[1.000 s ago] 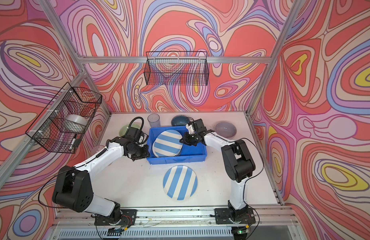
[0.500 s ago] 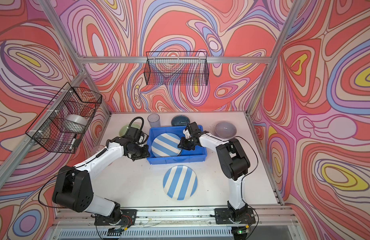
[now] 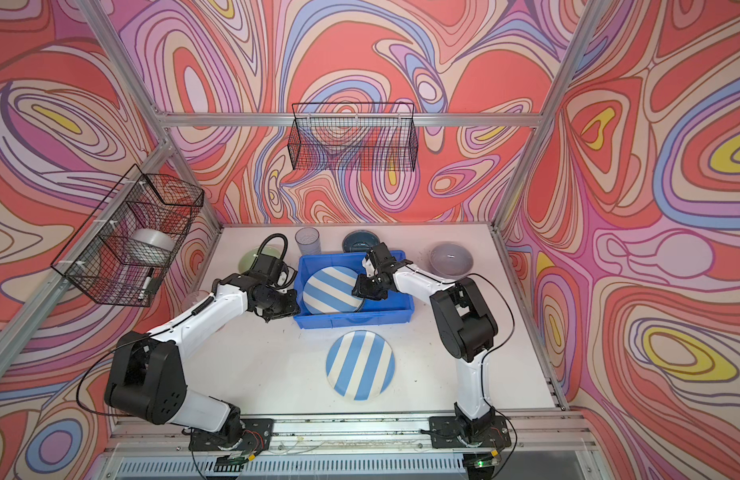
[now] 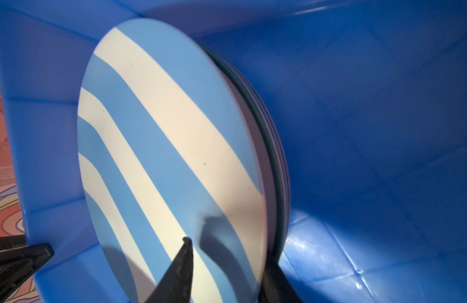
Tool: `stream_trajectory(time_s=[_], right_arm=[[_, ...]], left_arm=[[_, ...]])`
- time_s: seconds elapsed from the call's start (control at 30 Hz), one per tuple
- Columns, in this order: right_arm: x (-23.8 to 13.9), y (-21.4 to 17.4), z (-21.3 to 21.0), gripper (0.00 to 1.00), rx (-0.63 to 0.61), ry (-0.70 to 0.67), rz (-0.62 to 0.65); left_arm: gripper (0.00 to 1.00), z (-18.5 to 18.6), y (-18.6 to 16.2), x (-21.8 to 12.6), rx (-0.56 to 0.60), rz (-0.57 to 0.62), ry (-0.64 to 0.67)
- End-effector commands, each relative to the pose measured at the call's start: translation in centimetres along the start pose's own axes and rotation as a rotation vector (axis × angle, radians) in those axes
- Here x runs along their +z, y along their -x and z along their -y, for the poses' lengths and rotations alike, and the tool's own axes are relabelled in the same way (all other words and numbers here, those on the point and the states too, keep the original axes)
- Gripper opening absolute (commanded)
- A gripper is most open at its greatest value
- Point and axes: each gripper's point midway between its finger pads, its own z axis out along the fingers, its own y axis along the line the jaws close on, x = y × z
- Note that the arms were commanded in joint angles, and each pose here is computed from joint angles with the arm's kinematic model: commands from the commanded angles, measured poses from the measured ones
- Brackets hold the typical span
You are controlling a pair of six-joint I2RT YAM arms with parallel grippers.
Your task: Place the mixed dishes into the plastic bin
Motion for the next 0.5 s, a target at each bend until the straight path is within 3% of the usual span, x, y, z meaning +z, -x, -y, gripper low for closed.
stream_trajectory(time_s=[0.0, 0.47], right_arm=[[-0.9, 0.1, 0.8, 0.42, -0.011, -0.076, 0.01], [-3.2, 0.7, 0.3, 0.49, -0.036, -0.109, 0.039]], left_arm=[[0.22, 1.3, 1.4, -1.6, 0.026, 0.062, -0.047], [0.3, 1.3, 1.4, -2.6, 0.035, 0.09, -0.051]])
